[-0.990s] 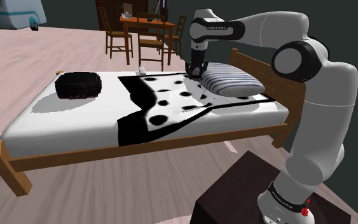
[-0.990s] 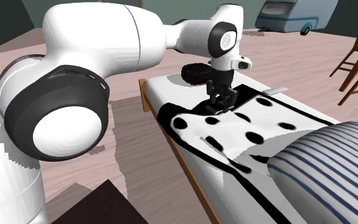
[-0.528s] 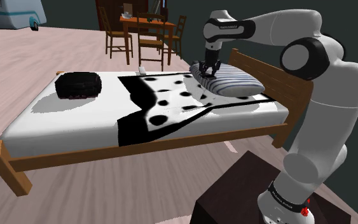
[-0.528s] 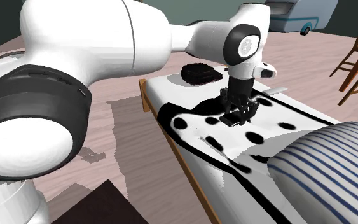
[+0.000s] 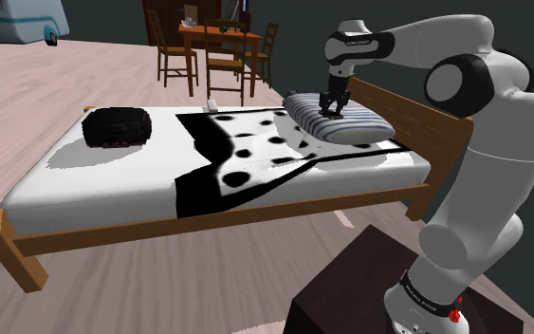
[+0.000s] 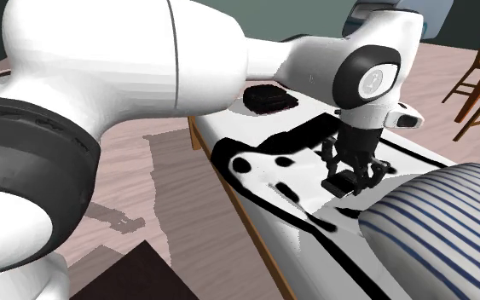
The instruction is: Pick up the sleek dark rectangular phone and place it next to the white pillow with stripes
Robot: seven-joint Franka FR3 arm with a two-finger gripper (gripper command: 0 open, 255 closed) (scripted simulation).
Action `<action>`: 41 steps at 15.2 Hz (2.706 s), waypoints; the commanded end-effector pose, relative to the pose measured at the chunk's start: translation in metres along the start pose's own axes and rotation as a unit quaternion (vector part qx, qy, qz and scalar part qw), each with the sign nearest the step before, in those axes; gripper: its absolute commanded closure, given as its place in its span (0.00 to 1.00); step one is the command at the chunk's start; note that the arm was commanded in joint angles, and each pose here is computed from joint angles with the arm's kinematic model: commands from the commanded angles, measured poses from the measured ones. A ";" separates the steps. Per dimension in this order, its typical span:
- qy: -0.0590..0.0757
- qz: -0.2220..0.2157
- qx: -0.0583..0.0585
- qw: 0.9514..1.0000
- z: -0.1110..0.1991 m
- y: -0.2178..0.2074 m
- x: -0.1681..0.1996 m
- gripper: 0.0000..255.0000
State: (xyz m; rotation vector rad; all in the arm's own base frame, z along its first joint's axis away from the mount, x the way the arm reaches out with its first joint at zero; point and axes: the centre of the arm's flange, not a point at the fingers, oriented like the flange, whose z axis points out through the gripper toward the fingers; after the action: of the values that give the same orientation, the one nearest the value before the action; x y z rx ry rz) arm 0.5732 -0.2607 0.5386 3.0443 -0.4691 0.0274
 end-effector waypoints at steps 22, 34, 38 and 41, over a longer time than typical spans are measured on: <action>0.000 -0.001 0.000 1.000 0.120 -0.001 -0.002 1.00; 0.000 -0.001 0.000 1.000 0.183 -0.004 -0.004 1.00; 0.000 -0.001 0.000 1.000 0.195 -0.005 -0.004 1.00; 0.000 -0.001 0.000 1.000 0.195 -0.005 -0.004 1.00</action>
State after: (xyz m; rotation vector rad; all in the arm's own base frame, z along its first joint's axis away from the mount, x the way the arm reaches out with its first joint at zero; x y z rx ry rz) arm 0.5721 -0.2671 0.3437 3.0449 -0.4670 0.0273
